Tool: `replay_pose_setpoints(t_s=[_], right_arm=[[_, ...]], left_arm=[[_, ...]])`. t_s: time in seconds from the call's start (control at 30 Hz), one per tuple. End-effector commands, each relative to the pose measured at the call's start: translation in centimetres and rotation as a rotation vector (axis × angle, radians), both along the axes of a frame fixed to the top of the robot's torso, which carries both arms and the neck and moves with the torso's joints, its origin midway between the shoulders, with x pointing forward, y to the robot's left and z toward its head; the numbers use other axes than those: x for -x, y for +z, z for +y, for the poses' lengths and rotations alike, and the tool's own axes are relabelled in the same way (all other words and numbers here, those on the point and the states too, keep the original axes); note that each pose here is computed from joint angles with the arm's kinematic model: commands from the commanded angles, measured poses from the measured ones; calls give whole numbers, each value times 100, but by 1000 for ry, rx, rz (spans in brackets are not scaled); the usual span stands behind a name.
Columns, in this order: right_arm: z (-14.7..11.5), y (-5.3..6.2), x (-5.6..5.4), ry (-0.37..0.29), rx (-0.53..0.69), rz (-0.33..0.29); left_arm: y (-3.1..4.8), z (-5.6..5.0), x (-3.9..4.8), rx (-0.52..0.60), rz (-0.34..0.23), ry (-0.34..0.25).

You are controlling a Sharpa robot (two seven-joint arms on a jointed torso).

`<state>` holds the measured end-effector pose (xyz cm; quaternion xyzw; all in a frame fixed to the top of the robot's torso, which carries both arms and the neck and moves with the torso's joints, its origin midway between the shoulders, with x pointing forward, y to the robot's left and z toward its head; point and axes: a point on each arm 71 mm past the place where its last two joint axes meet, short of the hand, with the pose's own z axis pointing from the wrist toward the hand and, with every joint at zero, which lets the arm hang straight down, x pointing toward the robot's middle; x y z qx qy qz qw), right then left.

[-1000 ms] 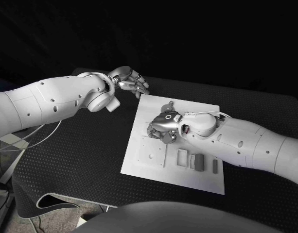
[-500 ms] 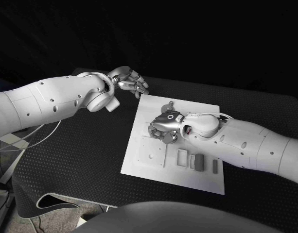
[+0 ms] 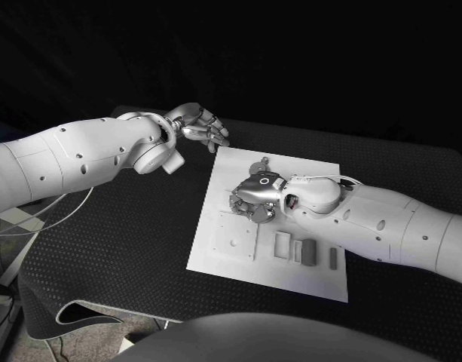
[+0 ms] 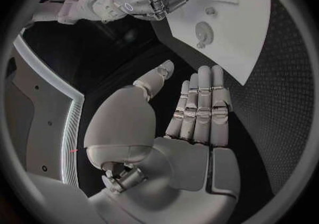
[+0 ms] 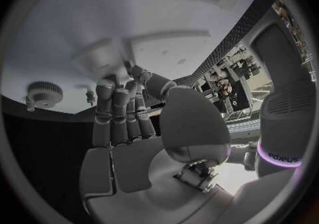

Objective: Assemble the parts on the task board

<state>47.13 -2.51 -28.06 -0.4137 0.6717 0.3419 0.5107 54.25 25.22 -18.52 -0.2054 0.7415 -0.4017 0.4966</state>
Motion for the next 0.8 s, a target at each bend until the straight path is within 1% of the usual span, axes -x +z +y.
replay_pose_setpoints(t_s=[0.03,0.23,0.33,0.6,0.8], right_arm=[[-5,-7,-7,-7,7,7],[-25,-46,-55,-27,54,20],[-42,-61,-61,-32,71,28],[-82,-39,-75,-43,75,-16],[-84,-38,-77,-46,81,-24]], left_arm=[[10,-27,2,3,1,-17],[10,-27,2,2,0,-16],[10,-26,3,2,1,-16],[10,-15,3,2,1,-14],[9,-19,1,1,1,-15]])
